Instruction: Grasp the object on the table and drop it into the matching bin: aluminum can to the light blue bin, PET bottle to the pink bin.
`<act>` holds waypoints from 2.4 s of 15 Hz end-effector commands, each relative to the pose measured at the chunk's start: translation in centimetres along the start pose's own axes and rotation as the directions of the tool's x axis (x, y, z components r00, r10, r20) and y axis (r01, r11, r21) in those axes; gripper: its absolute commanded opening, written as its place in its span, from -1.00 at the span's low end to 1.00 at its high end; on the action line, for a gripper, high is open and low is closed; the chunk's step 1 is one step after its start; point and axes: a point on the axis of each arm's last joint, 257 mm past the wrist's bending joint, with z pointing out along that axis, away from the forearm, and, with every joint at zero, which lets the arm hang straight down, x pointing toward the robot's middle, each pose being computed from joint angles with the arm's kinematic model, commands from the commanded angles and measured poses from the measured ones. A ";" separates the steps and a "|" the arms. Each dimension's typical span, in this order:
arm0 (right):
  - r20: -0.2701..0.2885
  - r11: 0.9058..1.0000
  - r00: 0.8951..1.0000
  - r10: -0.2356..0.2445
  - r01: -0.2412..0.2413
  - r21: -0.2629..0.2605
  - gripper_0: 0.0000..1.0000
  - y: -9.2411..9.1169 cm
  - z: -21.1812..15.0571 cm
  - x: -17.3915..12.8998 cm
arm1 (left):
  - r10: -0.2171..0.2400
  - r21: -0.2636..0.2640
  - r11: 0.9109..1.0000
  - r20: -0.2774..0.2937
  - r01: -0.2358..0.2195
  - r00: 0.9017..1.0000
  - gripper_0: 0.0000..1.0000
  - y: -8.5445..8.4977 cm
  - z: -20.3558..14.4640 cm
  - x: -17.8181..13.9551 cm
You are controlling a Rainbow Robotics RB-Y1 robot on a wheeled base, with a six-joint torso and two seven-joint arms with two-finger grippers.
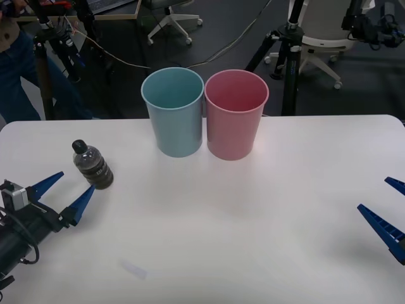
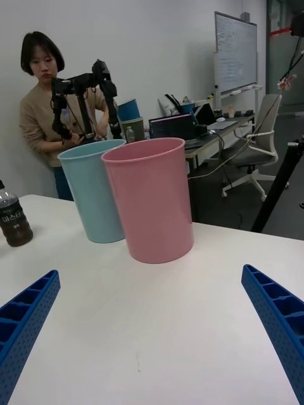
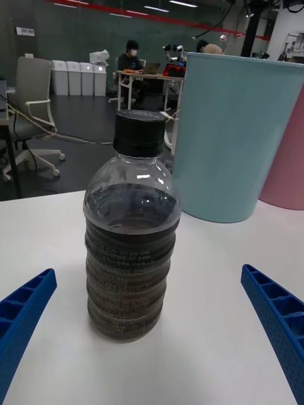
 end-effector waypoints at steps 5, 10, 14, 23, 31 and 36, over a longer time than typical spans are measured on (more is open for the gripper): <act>0.000 1.000 1.000 0.000 0.000 0.000 1.00 0.0 0.0 0.0 | 0.014 0.004 1.000 -0.026 -0.013 1.000 1.00 -0.7 2.4 1.1; 0.000 1.000 1.000 0.000 0.000 0.000 1.00 0.0 0.0 0.0 | 0.021 -0.004 1.000 -0.026 -0.021 0.999 1.00 0.4 4.4 1.0; 0.000 1.000 1.000 0.000 0.000 0.000 1.00 0.0 0.0 0.0 | 0.042 -0.046 0.998 -0.042 -0.044 0.998 1.00 1.6 5.4 0.8; 0.000 1.000 1.000 0.000 0.000 0.000 1.00 0.0 0.0 0.0 | 0.011 -0.029 0.999 -0.073 -0.013 0.997 1.00 1.0 8.5 1.9; 0.000 1.000 1.000 0.000 0.000 0.000 1.00 0.0 0.0 0.0 | 0.004 -0.041 0.999 -0.076 -0.007 0.997 -1.00 1.5 9.3 1.5; 0.000 1.000 1.000 0.000 0.000 0.000 1.00 0.0 0.0 0.0 | 0.002 -0.027 1.000 -0.070 -0.004 0.998 -1.00 1.1 9.4 1.3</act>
